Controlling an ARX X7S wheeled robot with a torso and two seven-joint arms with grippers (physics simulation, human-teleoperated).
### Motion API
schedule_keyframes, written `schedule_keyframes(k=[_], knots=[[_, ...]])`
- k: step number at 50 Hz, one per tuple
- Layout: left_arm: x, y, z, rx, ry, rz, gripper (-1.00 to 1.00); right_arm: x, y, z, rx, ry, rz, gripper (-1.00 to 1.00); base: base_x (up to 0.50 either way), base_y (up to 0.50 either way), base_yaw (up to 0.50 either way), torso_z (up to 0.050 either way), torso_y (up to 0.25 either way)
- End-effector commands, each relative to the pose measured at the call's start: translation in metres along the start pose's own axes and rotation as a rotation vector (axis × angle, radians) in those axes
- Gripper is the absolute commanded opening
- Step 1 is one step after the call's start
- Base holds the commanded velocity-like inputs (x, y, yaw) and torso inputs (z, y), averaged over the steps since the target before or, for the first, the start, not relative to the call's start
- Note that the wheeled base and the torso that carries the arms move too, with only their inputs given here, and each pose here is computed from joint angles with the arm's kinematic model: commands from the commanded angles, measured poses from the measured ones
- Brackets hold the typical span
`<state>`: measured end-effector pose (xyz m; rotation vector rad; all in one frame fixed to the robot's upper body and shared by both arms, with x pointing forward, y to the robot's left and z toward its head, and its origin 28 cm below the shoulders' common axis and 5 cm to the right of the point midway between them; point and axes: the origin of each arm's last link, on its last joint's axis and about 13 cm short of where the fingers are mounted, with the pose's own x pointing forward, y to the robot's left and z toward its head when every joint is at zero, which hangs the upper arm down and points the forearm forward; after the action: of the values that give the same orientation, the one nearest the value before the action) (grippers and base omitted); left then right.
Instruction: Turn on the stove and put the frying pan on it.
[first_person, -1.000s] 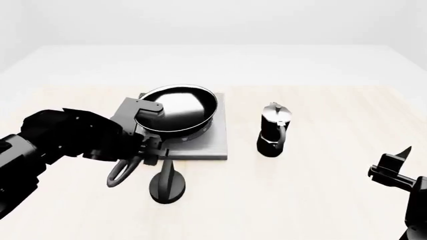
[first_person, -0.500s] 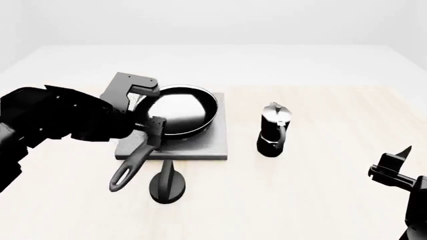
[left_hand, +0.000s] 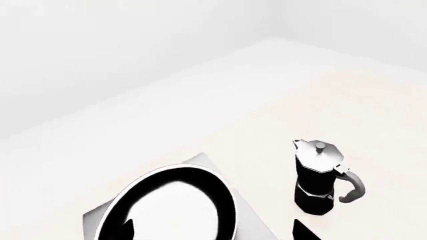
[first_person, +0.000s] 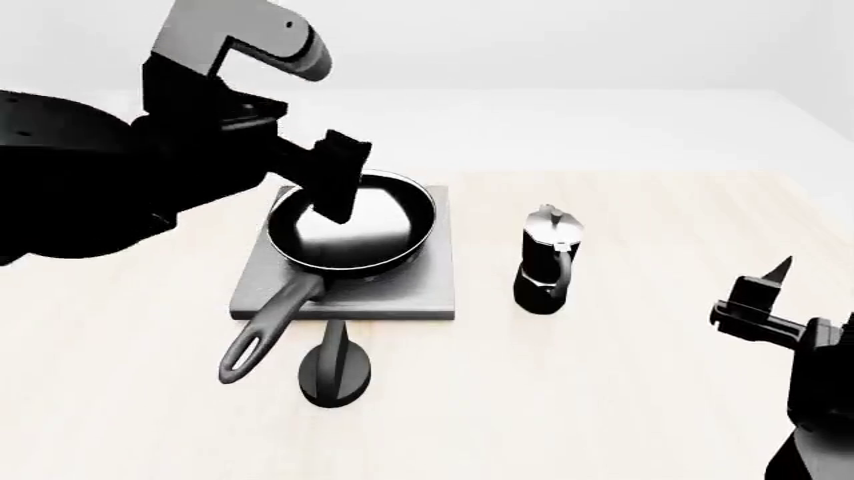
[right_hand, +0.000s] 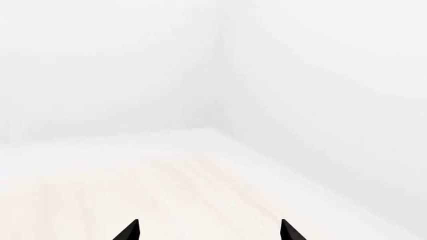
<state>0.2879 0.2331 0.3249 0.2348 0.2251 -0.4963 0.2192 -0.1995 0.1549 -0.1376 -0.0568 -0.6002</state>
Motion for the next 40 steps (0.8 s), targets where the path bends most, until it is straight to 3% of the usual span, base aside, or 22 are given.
schedule_keyframes(k=[1,2,4,5,8,13,40], knots=[[-0.014,-0.059,-0.033,0.225,-0.279,-0.032,1.00,0.004,0.029,0.038,0.025,-0.165,0.160,1.00,0.00,0.00,0.00,0.000,0.000],[-0.013,-0.061,-0.035,0.266,-0.282,-0.013,1.00,0.003,0.032,0.041,0.026,-0.183,0.183,1.00,0.00,0.00,0.00,0.000,0.000],[-0.011,-0.068,-0.038,0.242,-0.307,-0.044,1.00,0.001,0.041,0.055,0.048,-0.254,0.252,1.00,0.00,0.00,0.00,0.000,0.000],[-0.008,-0.073,-0.041,0.306,-0.313,-0.052,1.00,0.000,0.044,0.059,0.055,-0.277,0.282,1.00,0.00,0.00,0.00,0.000,0.000],[-0.006,-0.076,-0.042,0.345,-0.315,-0.075,1.00,-0.002,0.051,0.068,0.077,-0.338,0.334,1.00,0.00,0.00,0.00,0.000,0.000],[-0.002,-0.076,-0.041,0.349,-0.329,-0.108,1.00,-0.012,0.060,0.076,0.142,-0.453,0.473,1.00,0.00,0.00,0.00,0.000,0.000],[0.012,-0.081,-0.051,0.338,-0.324,-0.164,1.00,-0.012,0.070,0.075,0.126,-0.492,0.511,1.00,0.00,0.00,0.00,0.000,0.000]])
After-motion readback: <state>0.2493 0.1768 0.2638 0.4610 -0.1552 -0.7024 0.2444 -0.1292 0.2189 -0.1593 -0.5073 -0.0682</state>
